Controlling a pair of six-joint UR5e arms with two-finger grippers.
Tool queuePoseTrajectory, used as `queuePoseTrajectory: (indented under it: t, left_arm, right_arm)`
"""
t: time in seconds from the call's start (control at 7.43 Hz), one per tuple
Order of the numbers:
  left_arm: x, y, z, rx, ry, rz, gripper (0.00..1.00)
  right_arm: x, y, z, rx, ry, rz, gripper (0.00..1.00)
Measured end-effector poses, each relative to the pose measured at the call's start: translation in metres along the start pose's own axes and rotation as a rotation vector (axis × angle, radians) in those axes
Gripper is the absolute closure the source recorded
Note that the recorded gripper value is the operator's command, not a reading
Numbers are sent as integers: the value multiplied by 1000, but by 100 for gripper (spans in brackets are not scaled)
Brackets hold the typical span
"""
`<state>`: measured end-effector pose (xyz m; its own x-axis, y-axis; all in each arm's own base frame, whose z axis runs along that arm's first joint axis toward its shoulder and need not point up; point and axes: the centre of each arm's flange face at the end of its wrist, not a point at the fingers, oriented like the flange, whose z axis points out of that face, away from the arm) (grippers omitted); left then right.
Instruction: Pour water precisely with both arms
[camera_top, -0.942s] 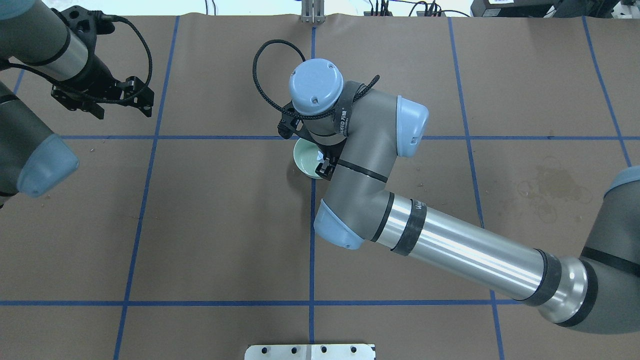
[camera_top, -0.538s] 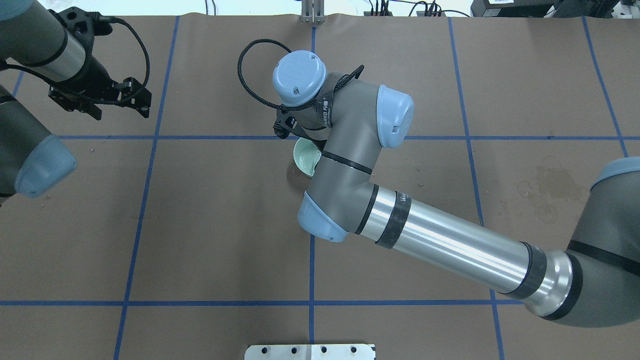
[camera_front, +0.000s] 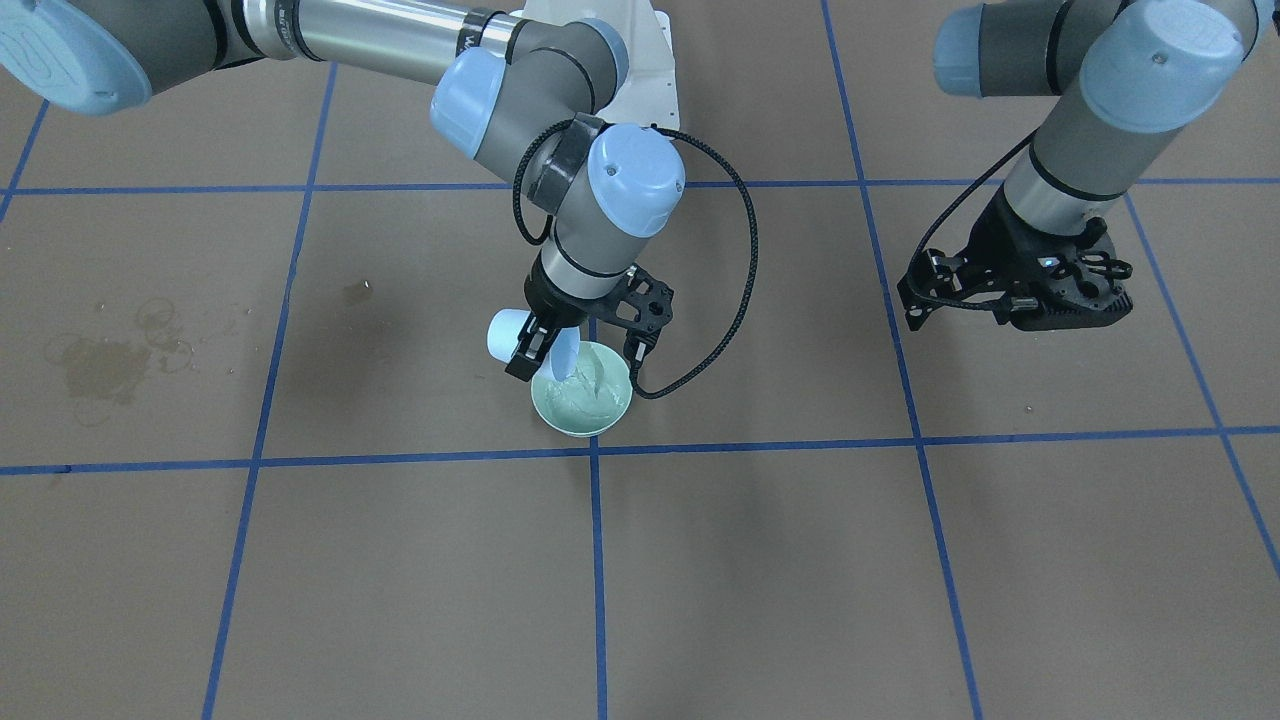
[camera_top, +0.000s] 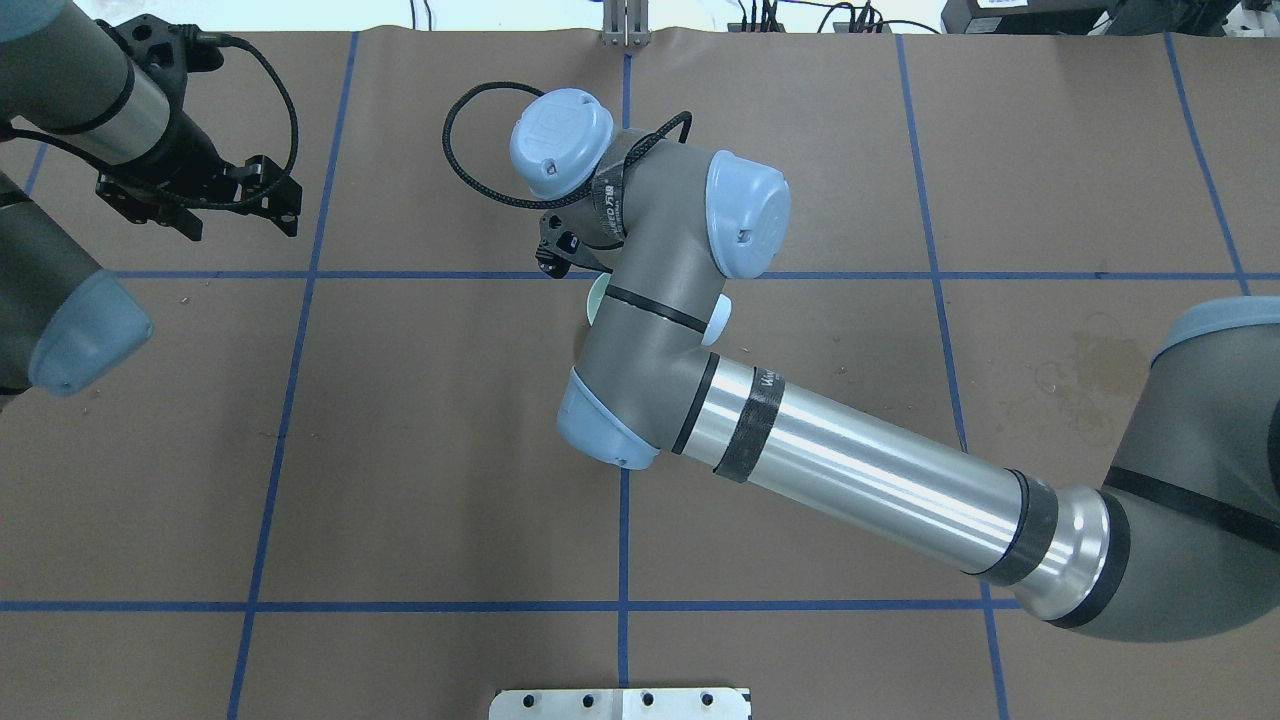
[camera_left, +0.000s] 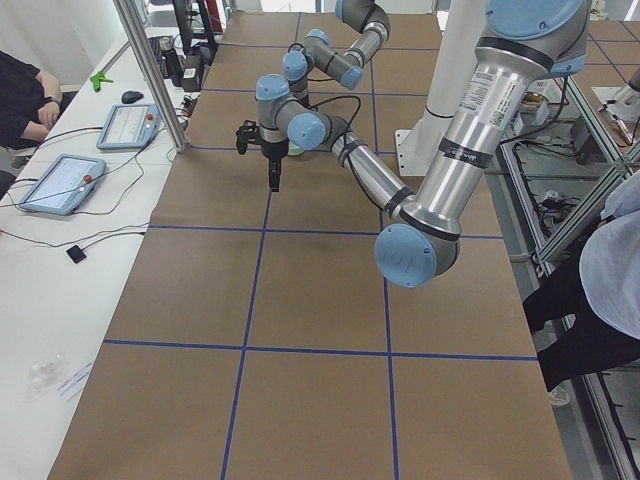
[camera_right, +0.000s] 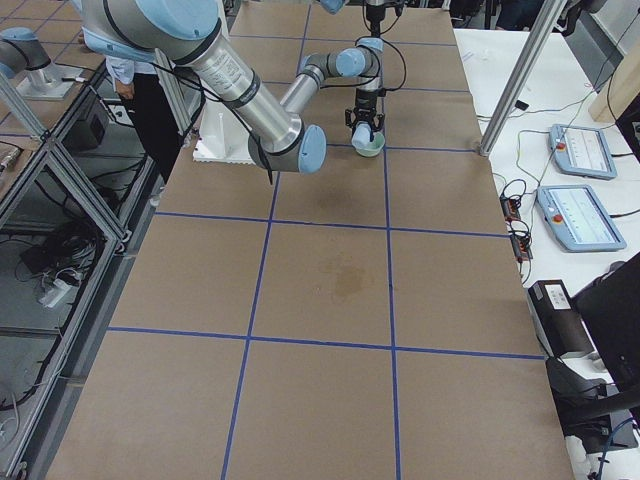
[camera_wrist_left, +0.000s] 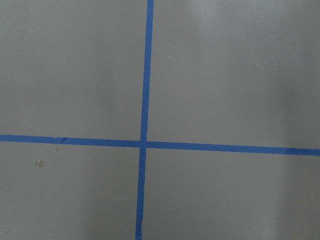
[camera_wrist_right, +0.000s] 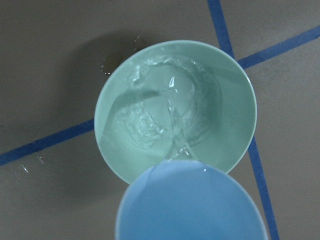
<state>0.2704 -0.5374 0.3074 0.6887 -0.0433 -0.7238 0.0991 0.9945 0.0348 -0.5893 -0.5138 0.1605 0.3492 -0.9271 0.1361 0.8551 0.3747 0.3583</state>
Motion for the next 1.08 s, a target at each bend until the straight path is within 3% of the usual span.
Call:
queuePoseTrajectory:
  t: [0.54,0.81,1.08]
  left_arm:
    - [1,0,2,-3,-2,-7,0]
    - [0,-1,3,-3,-4,-13,0]
    - [0,-1,4,-5,-5,-18,0]
  right_arm:
    - [4,1,1,-16,20,-31,100]
    - [4,10,6,65,27,-2,100]
    - [2,43,15,202,36,71,100]
